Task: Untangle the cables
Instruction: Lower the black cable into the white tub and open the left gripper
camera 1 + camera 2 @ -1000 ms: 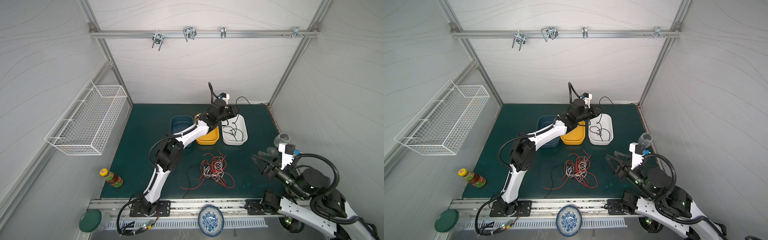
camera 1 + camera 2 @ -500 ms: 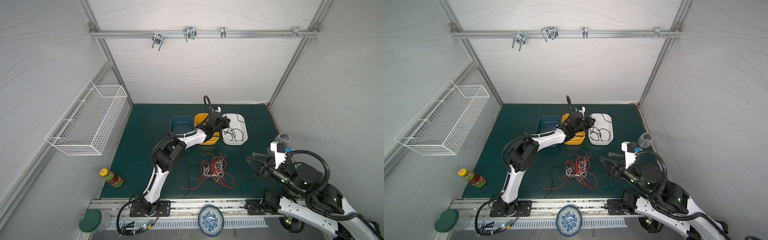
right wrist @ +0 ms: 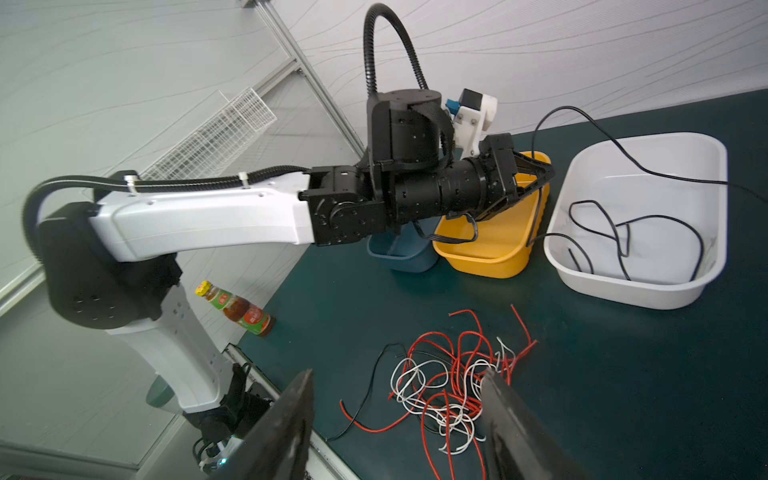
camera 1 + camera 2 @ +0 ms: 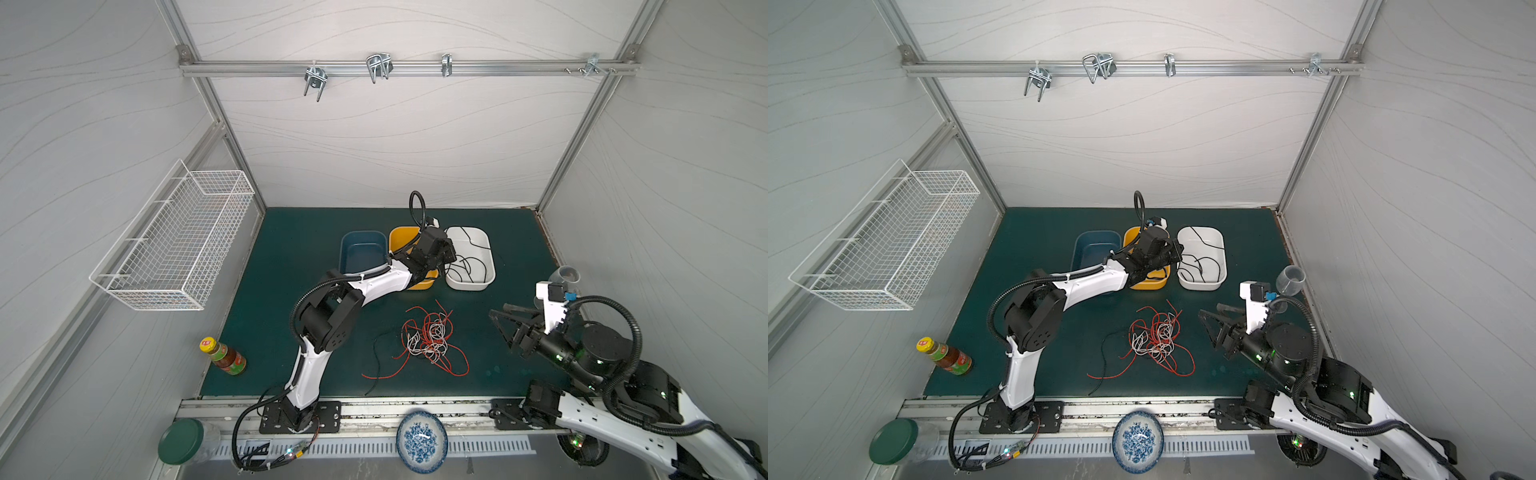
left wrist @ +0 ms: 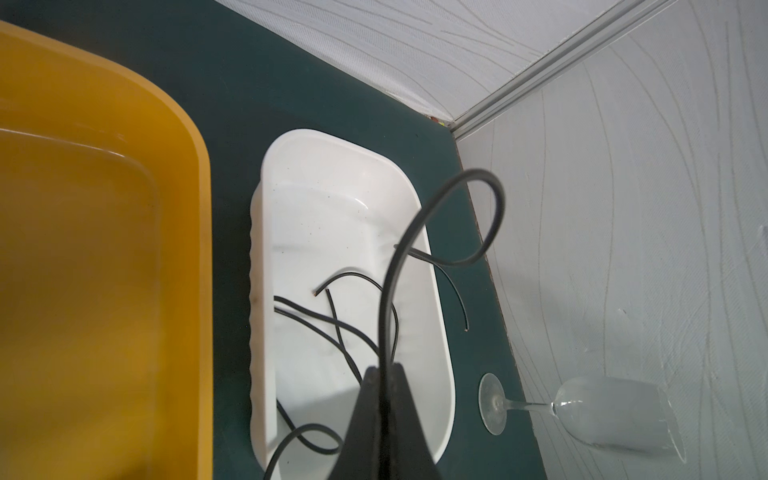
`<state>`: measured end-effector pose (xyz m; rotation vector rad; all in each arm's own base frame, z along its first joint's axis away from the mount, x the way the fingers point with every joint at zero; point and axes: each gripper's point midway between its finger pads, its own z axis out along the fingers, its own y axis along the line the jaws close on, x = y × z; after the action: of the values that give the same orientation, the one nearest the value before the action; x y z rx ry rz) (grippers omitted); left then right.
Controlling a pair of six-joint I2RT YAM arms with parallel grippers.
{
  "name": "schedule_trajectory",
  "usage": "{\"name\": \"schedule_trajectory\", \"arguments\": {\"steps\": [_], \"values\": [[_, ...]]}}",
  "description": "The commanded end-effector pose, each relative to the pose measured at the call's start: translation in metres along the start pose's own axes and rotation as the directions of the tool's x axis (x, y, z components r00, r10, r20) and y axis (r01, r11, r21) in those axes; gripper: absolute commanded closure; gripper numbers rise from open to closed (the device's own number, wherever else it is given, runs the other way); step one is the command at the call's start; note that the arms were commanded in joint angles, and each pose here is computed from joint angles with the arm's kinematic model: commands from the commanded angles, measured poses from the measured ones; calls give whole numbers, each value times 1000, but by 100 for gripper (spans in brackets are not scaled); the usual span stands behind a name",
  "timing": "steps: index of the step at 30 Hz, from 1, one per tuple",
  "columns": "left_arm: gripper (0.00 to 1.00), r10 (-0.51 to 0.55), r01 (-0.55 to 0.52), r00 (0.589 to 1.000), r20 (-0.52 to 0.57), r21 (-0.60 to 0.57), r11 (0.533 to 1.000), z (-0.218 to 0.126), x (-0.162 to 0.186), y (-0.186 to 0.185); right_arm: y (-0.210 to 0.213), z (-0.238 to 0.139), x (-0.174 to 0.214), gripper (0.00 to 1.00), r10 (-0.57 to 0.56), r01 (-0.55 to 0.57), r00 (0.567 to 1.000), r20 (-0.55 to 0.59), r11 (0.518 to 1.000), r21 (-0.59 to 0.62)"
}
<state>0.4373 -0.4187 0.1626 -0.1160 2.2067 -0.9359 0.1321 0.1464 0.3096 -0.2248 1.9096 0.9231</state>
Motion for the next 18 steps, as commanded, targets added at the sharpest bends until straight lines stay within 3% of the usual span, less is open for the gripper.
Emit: {"name": "schedule_trajectory", "arguments": {"steps": [1, 8, 18], "values": [[100, 34, -34, 999, -15, -19, 999, -1, -2, -14, -12, 3, -1, 36, 49, -47, 999, -12, 994, 96], [100, 80, -90, 993, -92, -113, 990, 12, 18, -11, 0, 9, -1, 35, 105, -103, 994, -36, 993, 65], [100, 50, -87, 981, -189, -192, 978, 39, 48, 9, 18, 19, 3, 35, 121, -121, 989, -83, 993, 6]]}}
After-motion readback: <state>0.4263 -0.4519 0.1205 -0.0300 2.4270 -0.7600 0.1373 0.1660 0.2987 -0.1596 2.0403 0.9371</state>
